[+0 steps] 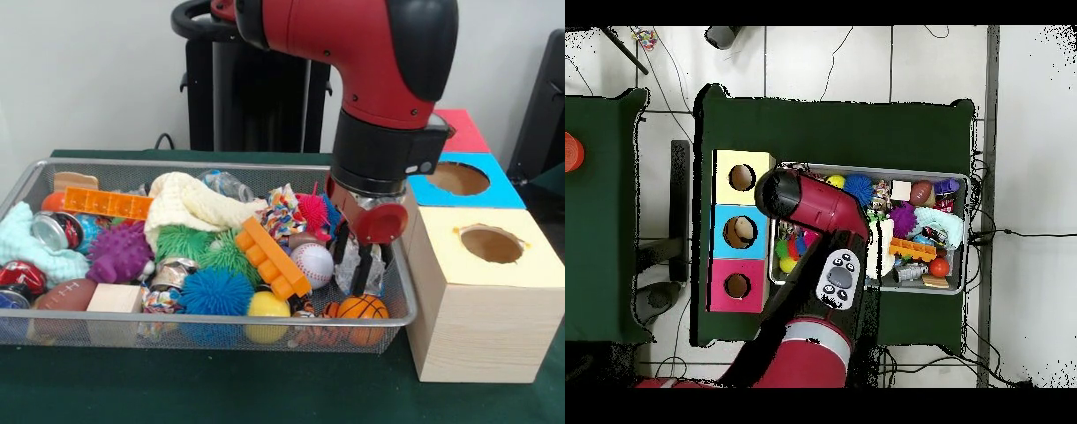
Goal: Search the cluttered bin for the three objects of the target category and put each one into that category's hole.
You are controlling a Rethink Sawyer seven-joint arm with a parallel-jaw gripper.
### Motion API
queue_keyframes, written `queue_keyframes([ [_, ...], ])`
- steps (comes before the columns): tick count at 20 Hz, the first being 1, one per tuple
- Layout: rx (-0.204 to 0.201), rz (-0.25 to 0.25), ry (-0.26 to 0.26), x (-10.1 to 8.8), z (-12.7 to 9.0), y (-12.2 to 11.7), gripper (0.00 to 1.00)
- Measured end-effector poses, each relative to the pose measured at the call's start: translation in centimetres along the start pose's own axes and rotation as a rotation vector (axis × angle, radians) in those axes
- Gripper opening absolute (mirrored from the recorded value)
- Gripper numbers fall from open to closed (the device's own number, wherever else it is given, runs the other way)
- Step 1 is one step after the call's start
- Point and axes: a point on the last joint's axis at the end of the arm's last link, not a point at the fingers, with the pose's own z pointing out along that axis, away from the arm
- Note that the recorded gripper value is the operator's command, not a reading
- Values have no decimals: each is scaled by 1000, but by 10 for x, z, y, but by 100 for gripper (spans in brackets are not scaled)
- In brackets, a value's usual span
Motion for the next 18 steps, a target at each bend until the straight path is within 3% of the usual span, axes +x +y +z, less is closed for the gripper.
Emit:
queue_keyframes([
  [18, -6, -8, 0, -9, -15, -6, 100],
])
